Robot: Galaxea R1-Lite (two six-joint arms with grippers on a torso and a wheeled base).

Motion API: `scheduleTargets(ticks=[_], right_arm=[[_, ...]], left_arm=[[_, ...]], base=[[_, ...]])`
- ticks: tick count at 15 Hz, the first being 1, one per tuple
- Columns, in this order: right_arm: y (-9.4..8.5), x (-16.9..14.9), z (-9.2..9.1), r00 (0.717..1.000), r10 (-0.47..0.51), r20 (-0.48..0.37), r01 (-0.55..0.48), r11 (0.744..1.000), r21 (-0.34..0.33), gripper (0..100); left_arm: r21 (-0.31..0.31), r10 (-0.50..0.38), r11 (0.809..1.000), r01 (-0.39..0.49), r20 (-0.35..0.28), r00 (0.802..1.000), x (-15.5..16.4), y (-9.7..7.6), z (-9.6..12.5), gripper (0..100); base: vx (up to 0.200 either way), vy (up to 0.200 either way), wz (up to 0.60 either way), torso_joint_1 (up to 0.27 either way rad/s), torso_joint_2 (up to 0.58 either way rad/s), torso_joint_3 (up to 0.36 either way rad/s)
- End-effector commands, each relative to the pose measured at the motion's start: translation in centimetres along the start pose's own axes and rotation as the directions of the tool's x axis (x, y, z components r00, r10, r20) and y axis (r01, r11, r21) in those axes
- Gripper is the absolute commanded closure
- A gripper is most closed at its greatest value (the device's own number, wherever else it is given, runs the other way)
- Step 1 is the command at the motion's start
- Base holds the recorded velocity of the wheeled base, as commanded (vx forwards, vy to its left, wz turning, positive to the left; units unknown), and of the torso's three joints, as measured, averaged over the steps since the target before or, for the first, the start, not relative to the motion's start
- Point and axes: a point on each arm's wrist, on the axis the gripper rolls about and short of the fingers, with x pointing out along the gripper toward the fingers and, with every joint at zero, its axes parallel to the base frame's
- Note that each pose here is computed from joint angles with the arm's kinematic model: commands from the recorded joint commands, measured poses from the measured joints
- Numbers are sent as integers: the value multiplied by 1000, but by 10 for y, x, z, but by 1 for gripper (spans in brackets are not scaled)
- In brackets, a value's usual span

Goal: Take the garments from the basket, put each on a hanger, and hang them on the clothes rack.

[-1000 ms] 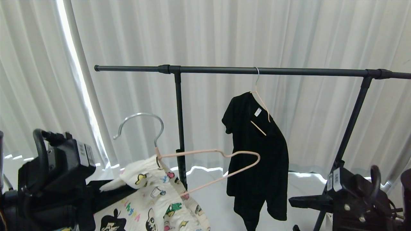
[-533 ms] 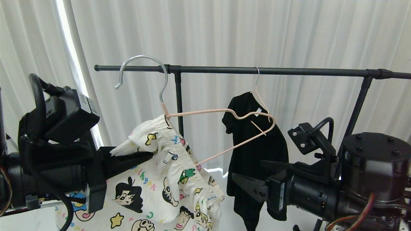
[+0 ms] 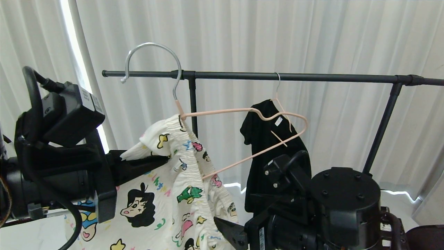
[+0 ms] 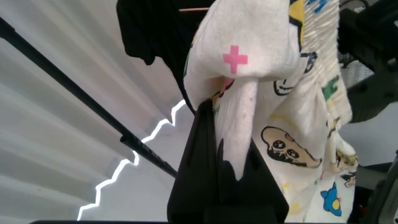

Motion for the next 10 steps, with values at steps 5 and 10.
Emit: scheduleTargets(ticks=[5,10], right_arm=[[0,9,-11,999,-43,-28,43,999,-17,0],[-3,8,-14,995,-96,-34,95,995,-24,0]], left_arm=[[14,19,1000,-19,37,999,-3,5,12,100],[-21,62,998,-61,36,997,-8,11,11,100]], base=[[0,0,0,0,0,0],[0,0,0,0,0,0]])
